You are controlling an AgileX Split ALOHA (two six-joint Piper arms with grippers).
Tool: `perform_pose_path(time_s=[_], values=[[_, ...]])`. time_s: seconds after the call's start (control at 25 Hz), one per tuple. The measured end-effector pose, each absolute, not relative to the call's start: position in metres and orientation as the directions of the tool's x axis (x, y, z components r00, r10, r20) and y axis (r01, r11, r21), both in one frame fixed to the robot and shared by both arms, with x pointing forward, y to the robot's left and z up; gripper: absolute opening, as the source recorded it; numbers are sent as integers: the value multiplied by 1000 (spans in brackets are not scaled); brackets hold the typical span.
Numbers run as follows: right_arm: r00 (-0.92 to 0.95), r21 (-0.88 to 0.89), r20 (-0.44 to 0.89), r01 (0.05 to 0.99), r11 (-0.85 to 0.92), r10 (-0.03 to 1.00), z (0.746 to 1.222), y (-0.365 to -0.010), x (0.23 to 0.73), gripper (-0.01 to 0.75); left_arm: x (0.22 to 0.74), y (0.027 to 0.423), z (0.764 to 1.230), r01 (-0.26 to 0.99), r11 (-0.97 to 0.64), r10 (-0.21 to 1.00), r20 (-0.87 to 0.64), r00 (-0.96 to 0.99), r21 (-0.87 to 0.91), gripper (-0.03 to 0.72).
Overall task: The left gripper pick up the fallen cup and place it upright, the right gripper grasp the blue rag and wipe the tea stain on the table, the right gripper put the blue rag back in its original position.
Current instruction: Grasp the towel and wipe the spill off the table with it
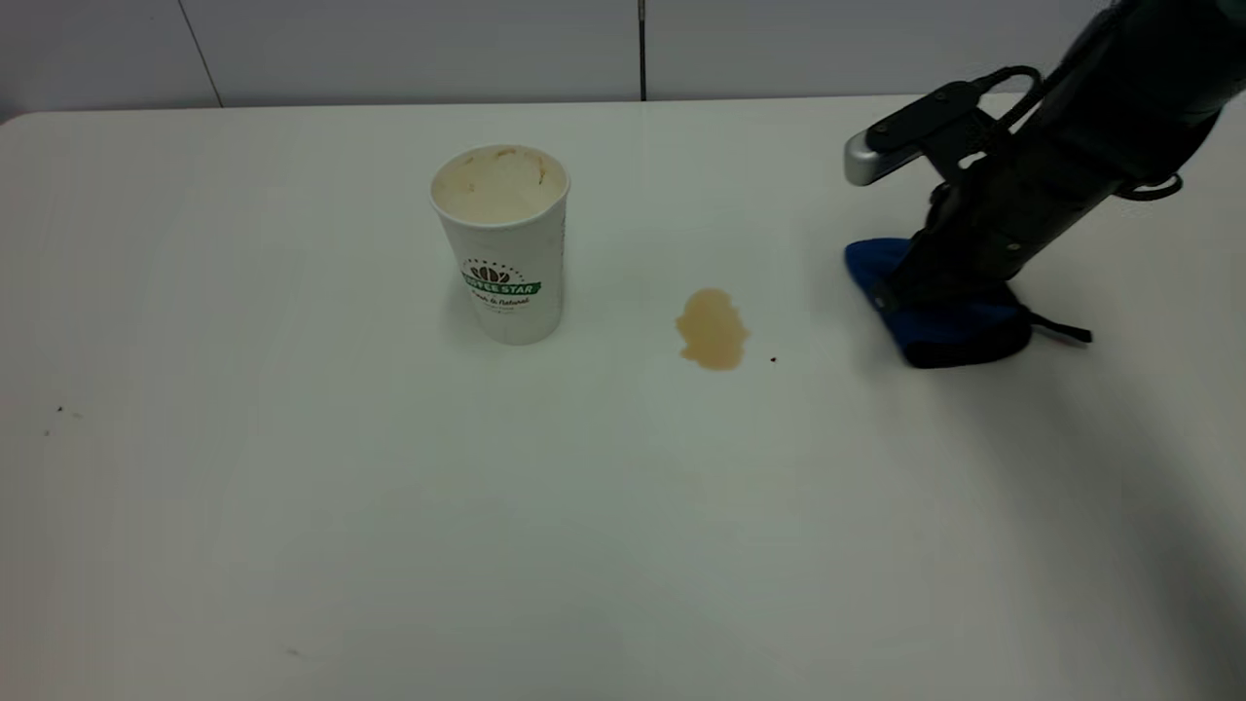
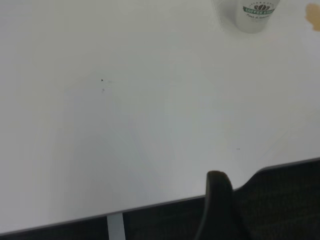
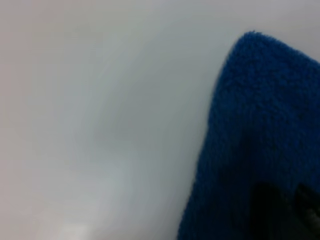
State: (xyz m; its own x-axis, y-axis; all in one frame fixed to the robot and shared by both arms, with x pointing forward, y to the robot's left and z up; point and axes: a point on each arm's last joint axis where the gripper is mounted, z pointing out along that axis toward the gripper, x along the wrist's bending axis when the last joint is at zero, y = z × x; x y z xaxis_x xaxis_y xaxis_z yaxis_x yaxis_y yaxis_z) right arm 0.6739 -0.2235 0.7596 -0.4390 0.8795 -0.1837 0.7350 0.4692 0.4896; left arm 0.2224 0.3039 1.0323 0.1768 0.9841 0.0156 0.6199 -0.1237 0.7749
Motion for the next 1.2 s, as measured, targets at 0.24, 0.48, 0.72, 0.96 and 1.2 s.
perform_pose_path(time_s=[0.24,0.48,0.72,0.96,1.2], values=[[-523,518,-180,669,532,833,764,-174,677,35,222,304,1032,620,-124,984,16,177,775,518],[-596,554,-159,607,571,787,773,-127,679,35,222,304,1032,620,-124,984,16,177,775,518],[-670,509,-100,600,617,735,762,-101,663,35,222,304,1032,620,-124,984,16,177,775,518],[-751,408,45,616,673,659,761,-92,646,35,222,304,1032,620,-124,984,16,177,775,518],[-748,329,36,635,699,663,766,-113,649,35,222,304,1032,620,-124,984,16,177,775,518]])
